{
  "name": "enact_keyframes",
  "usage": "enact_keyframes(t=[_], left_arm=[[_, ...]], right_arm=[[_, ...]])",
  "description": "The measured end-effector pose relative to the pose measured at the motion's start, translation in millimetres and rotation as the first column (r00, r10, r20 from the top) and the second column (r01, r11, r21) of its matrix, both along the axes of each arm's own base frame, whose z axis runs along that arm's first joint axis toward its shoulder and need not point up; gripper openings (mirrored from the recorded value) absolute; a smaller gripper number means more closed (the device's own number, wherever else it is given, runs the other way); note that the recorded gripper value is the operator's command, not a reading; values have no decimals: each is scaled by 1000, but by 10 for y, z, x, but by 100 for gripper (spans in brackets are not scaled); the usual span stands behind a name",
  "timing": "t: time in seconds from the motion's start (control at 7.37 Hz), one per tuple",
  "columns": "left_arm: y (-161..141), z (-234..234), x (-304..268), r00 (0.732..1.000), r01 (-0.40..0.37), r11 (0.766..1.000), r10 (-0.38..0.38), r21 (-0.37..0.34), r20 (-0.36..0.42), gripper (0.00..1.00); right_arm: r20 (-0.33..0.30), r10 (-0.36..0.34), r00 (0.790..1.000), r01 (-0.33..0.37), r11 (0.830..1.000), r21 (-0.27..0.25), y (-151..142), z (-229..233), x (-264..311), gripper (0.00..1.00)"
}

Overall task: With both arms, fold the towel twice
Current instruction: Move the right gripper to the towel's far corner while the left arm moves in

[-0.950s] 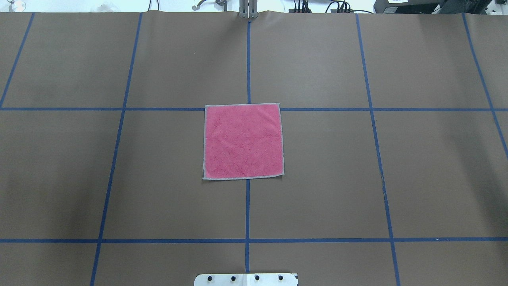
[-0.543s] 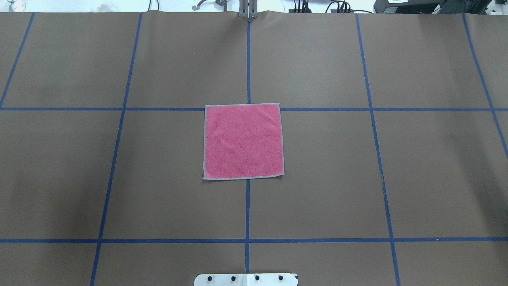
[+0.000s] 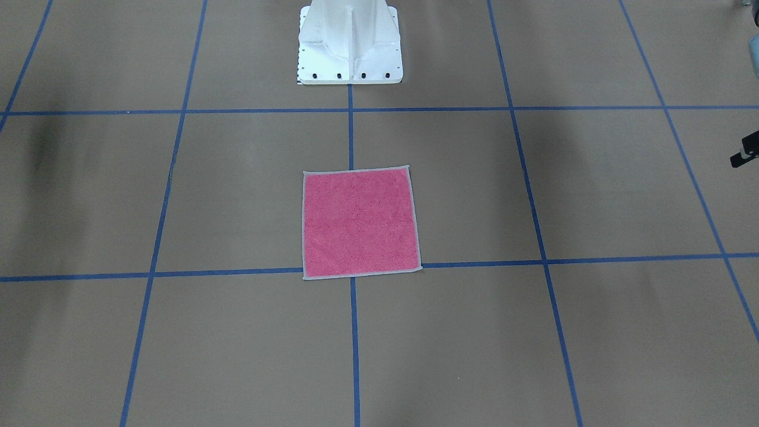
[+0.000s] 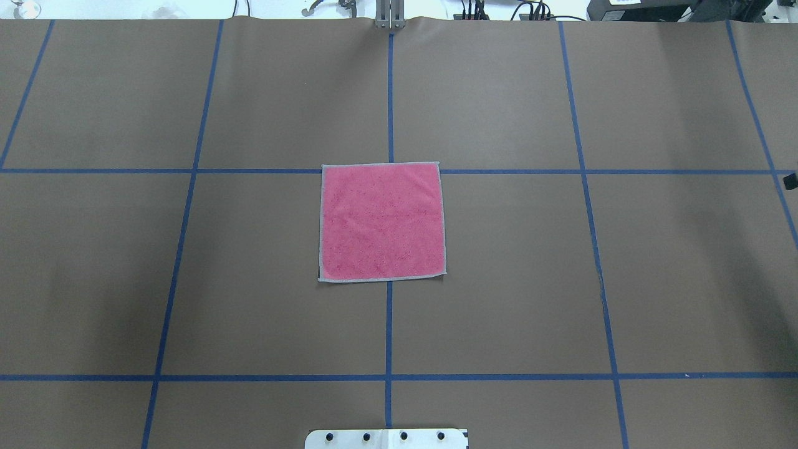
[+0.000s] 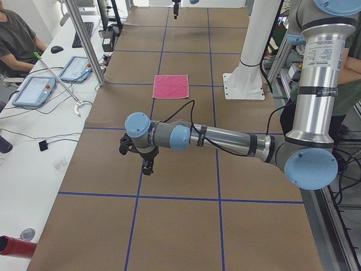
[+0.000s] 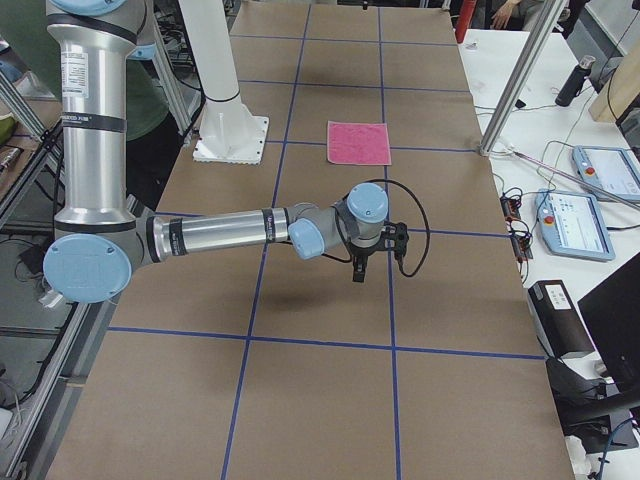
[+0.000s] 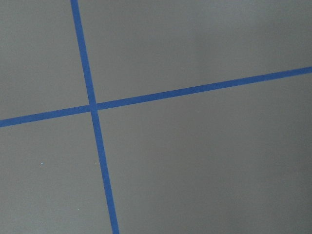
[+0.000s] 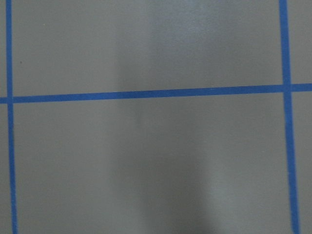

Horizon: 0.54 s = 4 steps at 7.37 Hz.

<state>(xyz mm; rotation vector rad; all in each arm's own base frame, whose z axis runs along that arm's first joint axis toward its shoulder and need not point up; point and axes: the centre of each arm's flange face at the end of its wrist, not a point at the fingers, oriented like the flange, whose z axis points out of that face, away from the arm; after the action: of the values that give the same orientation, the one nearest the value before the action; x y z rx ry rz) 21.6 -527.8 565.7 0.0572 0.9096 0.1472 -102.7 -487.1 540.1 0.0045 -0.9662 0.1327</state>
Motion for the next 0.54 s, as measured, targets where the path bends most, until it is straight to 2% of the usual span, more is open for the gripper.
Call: enact_keyframes(t=[0.27, 0.54], left_arm=[[-95, -211, 190, 998, 53, 998, -53, -19, -18, 100], [-155, -452, 458, 991, 119, 992, -121, -35, -56, 100]], right_arm=[[55, 90, 994, -86, 993, -83, -63, -547, -870, 98], [84, 189, 978, -172, 969, -178, -32, -1215, -1815, 98]])
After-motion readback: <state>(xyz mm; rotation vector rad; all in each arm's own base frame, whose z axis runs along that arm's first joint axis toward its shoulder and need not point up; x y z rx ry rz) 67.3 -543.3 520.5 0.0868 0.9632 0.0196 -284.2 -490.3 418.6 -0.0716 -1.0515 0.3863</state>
